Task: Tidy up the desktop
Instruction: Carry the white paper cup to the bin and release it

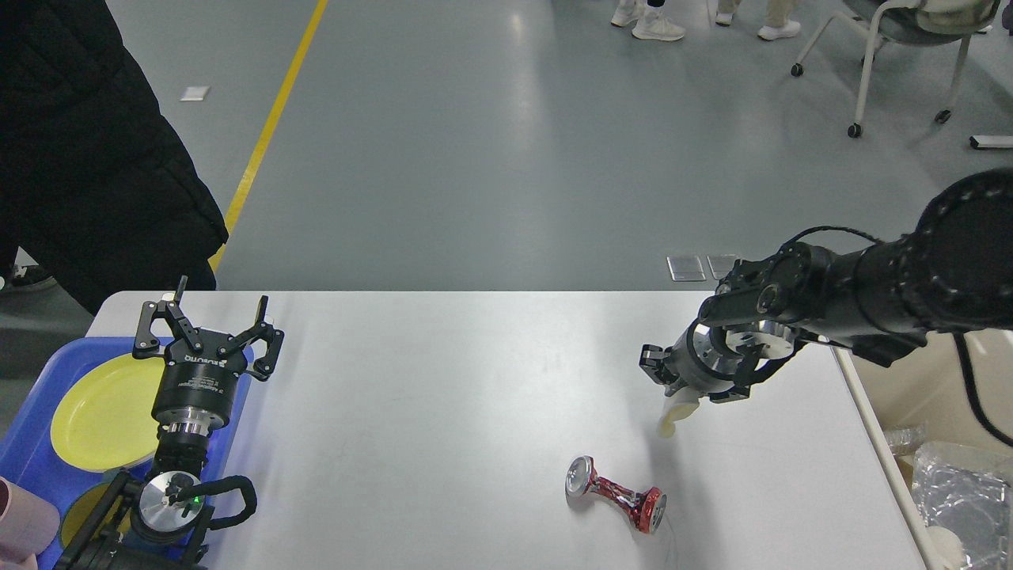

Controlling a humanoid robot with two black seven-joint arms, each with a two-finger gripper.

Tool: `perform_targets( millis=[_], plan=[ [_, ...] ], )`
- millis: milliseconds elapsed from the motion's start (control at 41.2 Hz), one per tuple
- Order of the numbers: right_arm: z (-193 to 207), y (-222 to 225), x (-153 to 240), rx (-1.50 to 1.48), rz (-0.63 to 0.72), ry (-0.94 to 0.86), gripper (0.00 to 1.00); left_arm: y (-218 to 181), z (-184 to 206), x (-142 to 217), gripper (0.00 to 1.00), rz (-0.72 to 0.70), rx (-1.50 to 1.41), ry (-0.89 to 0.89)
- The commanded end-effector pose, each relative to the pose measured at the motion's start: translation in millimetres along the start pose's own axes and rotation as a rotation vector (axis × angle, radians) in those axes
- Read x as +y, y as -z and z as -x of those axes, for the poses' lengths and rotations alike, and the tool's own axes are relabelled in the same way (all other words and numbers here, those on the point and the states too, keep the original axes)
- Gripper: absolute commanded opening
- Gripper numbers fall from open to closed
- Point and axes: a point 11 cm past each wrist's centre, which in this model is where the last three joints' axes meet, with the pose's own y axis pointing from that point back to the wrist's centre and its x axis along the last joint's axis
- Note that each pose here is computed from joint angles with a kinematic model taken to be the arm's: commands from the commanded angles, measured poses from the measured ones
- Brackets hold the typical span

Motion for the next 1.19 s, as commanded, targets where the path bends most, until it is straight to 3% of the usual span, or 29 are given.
perform_targets(
  millis=[0, 340, 679, 994, 1164],
  plan=[
    [-12, 0, 52, 0.035, 0.003, -0.007, 0.00, 0, 0, 0, 0.96, 0.000, 0.000, 0.000],
    [-19, 6, 177, 0.137, -0.047, 0.111, 0.00, 0, 0, 0, 0.96, -0.001, -0.001, 0.000],
    [-28, -17, 184, 0.121, 0.016, 0.095, 0.00, 0, 0, 0, 0.96, 0.000, 0.000, 0.000],
    [-74, -141, 168, -0.198, 0.120, -0.027, 0.00, 0, -1, 1, 0.96, 0.001, 0.000, -0.001],
    [-90, -254, 117, -0.423, 0.199, -0.074, 0.00, 0, 0, 1, 0.96, 0.000, -0.001, -0.001]
  ],
)
